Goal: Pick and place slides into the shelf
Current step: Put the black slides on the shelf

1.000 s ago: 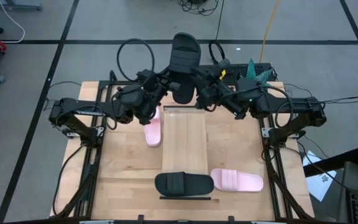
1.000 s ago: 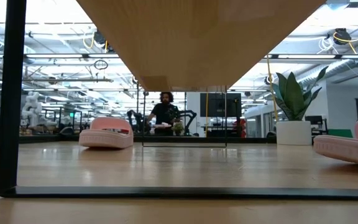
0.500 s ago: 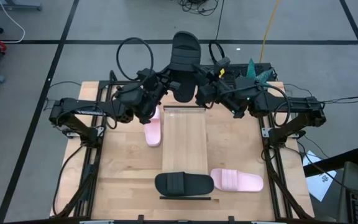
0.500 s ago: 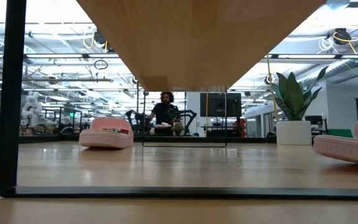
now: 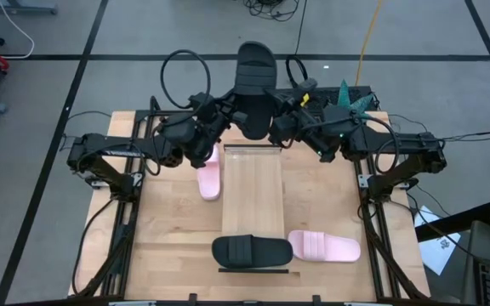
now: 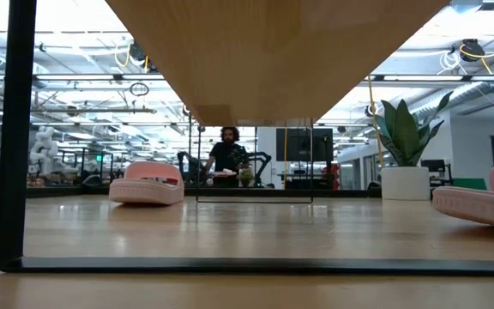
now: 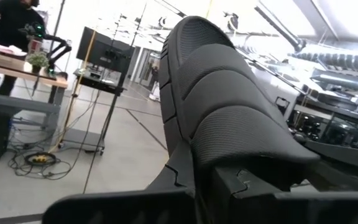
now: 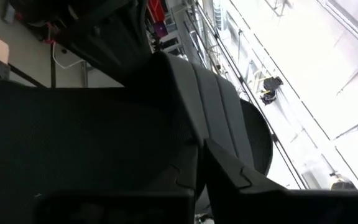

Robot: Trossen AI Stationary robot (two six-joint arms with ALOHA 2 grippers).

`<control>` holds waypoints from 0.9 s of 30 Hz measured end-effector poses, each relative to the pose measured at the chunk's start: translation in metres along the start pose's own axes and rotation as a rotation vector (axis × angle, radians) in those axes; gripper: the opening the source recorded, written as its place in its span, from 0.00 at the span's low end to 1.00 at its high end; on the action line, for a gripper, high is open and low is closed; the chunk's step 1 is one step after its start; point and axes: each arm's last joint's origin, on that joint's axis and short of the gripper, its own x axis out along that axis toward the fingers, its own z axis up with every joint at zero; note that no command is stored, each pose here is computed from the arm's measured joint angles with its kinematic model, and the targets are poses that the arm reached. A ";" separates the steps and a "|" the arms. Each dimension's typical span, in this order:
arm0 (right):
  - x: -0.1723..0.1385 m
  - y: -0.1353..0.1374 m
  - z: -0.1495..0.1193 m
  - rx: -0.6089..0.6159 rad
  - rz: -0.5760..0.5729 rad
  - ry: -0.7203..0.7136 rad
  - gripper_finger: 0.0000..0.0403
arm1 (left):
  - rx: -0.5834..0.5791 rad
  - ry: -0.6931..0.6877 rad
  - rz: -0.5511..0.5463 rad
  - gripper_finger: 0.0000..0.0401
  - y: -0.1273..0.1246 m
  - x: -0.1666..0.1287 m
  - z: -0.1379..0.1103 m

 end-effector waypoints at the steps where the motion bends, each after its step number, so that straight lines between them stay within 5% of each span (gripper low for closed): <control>1: 0.000 0.000 0.000 -0.010 -0.003 0.012 0.01 | 0.000 0.001 -0.009 0.02 0.000 0.000 0.000; 14: -0.001 -0.004 -0.004 -0.033 -0.025 0.064 0.00 | -0.009 0.036 -0.156 0.20 -0.020 -0.026 0.001; 21: -0.005 -0.010 -0.006 -0.049 -0.024 0.052 0.00 | 0.176 0.057 -0.238 0.22 -0.037 -0.068 0.010; 27: -0.012 -0.012 -0.010 -0.007 0.043 -0.024 0.00 | 0.331 0.107 -0.112 0.22 -0.045 -0.114 0.019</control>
